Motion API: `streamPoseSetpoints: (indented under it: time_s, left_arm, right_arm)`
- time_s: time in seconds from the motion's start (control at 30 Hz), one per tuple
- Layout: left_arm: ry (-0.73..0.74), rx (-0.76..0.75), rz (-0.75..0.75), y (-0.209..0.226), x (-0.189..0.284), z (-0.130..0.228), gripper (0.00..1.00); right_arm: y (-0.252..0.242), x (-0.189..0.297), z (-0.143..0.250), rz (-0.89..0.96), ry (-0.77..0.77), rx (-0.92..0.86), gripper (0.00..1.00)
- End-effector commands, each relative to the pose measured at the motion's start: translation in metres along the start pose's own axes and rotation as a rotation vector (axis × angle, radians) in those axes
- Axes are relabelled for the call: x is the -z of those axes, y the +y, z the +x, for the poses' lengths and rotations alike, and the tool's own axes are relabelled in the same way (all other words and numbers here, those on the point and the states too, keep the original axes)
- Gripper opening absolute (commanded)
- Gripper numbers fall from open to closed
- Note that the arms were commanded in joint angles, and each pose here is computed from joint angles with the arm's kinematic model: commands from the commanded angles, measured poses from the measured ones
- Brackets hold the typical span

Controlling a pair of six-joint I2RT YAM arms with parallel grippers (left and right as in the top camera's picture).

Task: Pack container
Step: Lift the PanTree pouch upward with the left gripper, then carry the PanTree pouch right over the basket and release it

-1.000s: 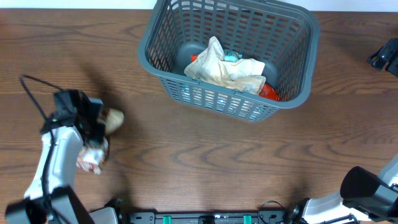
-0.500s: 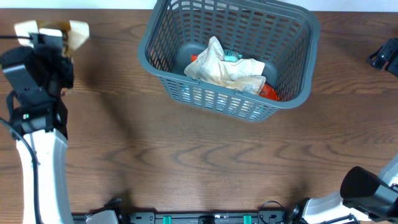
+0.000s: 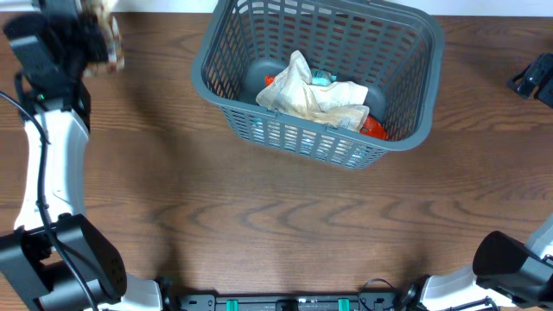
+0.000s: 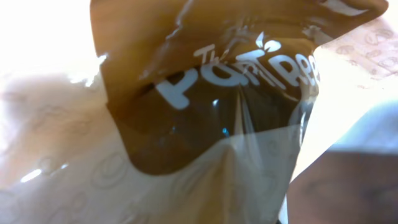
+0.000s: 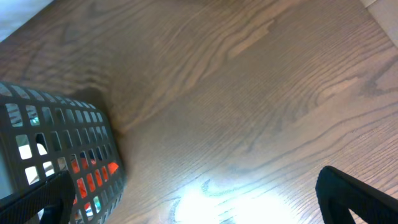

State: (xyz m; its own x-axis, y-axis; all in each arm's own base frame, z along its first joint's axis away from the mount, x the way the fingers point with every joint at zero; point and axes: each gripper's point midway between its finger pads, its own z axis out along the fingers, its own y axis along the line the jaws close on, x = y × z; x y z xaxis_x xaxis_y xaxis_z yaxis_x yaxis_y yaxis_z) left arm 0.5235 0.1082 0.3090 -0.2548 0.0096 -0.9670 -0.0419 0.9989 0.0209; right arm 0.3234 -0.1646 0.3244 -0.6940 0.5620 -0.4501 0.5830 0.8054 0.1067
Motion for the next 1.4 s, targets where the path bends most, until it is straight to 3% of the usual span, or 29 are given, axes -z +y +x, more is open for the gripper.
streamPoseSetpoints:
  time_s: [0.0,0.17,0.33,0.43,0.67,0.87,1.0,1.1,1.23,1.37]
  left_arm:
    - [-0.18,-0.002,0.172,-0.042,0.021,-0.084,0.06]
    - [-0.347,-0.078,0.502,-0.122,0.063,-0.152,0.06]
    - [-0.453,-0.078,0.838,-0.201,0.106,-0.176,0.06]
    - [-0.442,-0.075,1.015,-0.247,0.12,-0.168,0.06]
    - [-0.241,-0.025,1.375,-0.338,0.129,-0.108,0.06]
    - [0.014,0.082,1.593,-0.37,0.131,-0.058,0.06]
    - [0.132,0.141,1.651,-0.373,0.129,-0.04,0.07]
    - [0.176,0.151,1.685,-0.373,0.135,-0.035,0.37]
    - [0.195,0.133,1.738,-0.372,0.144,-0.032,0.5]
    - [0.195,0.131,1.742,-0.371,0.145,-0.031,0.49]
  right_arm:
    - [-0.001,-0.004,0.0,0.0,0.013,0.007,0.99]
    - [-0.001,-0.004,0.001,0.0,0.014,0.007,0.99]
    - [-0.002,-0.004,0.001,0.001,0.016,0.007,0.99]
    - [-0.001,-0.004,0.001,0.0,0.016,0.007,0.99]
    - [0.002,-0.004,0.002,-0.022,0.022,0.01,0.99]
    - [0.003,-0.004,0.003,-0.024,0.025,0.01,0.99]
    - [0.003,-0.004,0.003,-0.024,0.026,0.01,0.99]
    - [0.003,-0.004,0.003,-0.024,0.026,0.01,0.99]
    - [0.003,-0.004,0.003,-0.025,0.026,0.01,0.99]
    - [0.003,-0.004,0.003,-0.025,0.025,0.01,0.99]
